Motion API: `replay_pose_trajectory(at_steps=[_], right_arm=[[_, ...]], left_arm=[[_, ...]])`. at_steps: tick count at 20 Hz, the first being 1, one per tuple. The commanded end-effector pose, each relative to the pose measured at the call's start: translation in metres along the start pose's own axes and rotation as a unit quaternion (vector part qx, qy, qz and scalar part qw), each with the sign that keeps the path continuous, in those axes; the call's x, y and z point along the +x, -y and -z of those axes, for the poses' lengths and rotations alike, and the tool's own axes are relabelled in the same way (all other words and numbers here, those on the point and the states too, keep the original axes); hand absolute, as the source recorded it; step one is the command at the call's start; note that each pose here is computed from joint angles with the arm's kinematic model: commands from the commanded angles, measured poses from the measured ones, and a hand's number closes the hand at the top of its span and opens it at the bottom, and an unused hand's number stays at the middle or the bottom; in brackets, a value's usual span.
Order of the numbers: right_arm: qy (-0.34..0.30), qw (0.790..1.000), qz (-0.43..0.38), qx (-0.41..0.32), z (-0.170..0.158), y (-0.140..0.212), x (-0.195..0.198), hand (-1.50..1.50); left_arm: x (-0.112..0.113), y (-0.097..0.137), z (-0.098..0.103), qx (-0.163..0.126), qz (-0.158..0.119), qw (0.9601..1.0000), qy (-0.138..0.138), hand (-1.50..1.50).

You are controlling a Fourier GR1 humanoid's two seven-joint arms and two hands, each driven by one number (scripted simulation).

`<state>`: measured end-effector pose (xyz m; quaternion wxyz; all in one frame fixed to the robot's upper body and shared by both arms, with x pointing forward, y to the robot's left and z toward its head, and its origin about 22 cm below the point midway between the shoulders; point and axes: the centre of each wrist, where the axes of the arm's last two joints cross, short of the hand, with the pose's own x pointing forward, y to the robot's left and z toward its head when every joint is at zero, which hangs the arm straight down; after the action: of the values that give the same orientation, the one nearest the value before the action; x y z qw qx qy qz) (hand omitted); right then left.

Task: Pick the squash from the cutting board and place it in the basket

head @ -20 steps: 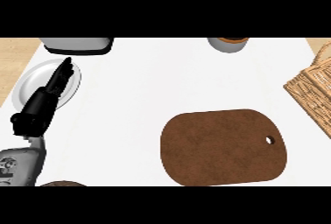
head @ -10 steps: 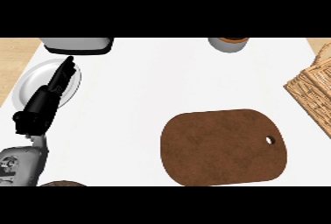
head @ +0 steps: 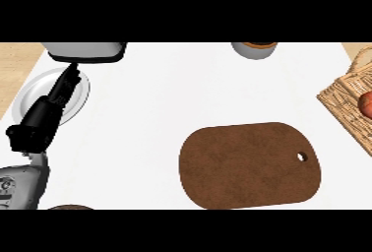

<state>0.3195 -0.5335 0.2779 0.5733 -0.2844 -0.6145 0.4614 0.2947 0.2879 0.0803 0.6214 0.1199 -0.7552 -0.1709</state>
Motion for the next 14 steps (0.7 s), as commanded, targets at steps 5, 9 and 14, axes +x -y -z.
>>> replay_pose_trajectory(at_steps=[5, 9, 14], right_arm=[[0.026, 0.961, 0.256, -0.099, -0.014, 0.004, -0.024, -1.50], [-0.024, 0.939, 0.309, -0.152, -0.032, 0.024, -0.024, -1.50], [-0.060, 0.910, 0.341, -0.229, -0.058, 0.012, -0.045, -1.50]], left_arm=[[-0.005, 0.007, -0.002, 0.004, -0.005, 1.0000, 0.007, 0.00], [-0.002, -0.006, 0.002, -0.006, -0.001, 1.0000, 0.003, 0.00], [-0.001, 0.011, 0.002, -0.007, -0.005, 0.9997, 0.021, 0.00]])
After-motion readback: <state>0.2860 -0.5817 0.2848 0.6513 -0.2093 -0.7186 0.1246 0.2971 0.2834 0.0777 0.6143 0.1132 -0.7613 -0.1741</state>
